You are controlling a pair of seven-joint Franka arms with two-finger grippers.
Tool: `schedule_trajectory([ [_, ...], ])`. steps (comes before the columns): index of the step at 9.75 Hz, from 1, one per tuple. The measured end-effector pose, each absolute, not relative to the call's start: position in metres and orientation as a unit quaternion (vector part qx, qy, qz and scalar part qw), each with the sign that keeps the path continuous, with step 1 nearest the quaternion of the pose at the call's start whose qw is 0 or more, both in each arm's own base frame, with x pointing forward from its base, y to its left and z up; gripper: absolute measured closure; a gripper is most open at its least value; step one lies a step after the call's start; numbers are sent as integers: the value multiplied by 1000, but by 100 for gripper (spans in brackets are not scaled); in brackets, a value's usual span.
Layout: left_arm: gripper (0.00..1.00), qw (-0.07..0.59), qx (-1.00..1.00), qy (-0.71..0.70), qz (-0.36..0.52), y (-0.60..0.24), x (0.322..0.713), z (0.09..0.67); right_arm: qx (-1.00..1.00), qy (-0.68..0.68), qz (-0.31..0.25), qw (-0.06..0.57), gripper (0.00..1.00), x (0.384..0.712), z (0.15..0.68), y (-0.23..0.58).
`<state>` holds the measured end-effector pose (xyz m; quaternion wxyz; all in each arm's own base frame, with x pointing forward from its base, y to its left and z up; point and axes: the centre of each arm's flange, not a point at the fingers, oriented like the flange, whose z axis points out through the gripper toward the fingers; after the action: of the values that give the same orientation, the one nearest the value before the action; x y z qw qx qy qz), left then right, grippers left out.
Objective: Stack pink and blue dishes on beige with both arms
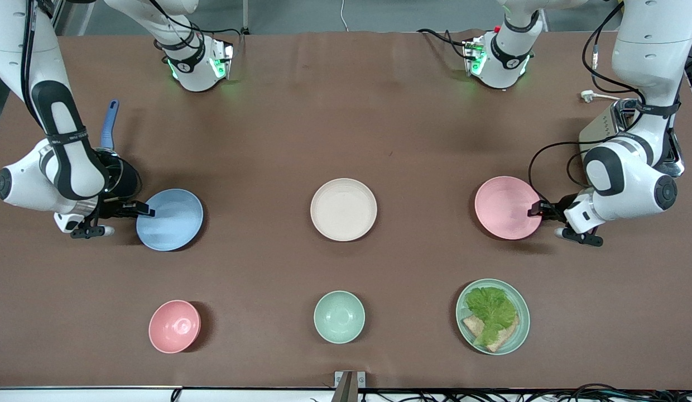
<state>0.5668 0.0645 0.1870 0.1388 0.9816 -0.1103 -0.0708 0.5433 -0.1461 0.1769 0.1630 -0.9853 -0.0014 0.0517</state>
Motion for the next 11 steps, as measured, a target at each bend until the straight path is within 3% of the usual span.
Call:
schedule_trajectory([
  [1, 81, 140, 980, -118, -72, 66, 564, 185, -985, 2, 51, 163, 56, 543, 174, -146],
  [2, 94, 143, 979, -126, -69, 66, 565, 186, -985, 9, 51, 167, 74, 542, 170, -147],
  [3, 94, 145, 978, -134, -60, 65, 568, 196, -984, 16, 48, 173, 86, 543, 172, -148],
  [6, 94, 169, 972, -159, -31, 30, 591, 279, -977, 16, 67, 200, 90, 551, 187, -145],
  [8, 94, 193, 970, -144, -22, -61, 600, 360, -972, 21, 97, 211, 93, 571, 241, -150],
  [11, 94, 217, 966, -126, -66, -232, 567, 379, -966, 59, 152, 201, 93, 597, 334, -133],
])
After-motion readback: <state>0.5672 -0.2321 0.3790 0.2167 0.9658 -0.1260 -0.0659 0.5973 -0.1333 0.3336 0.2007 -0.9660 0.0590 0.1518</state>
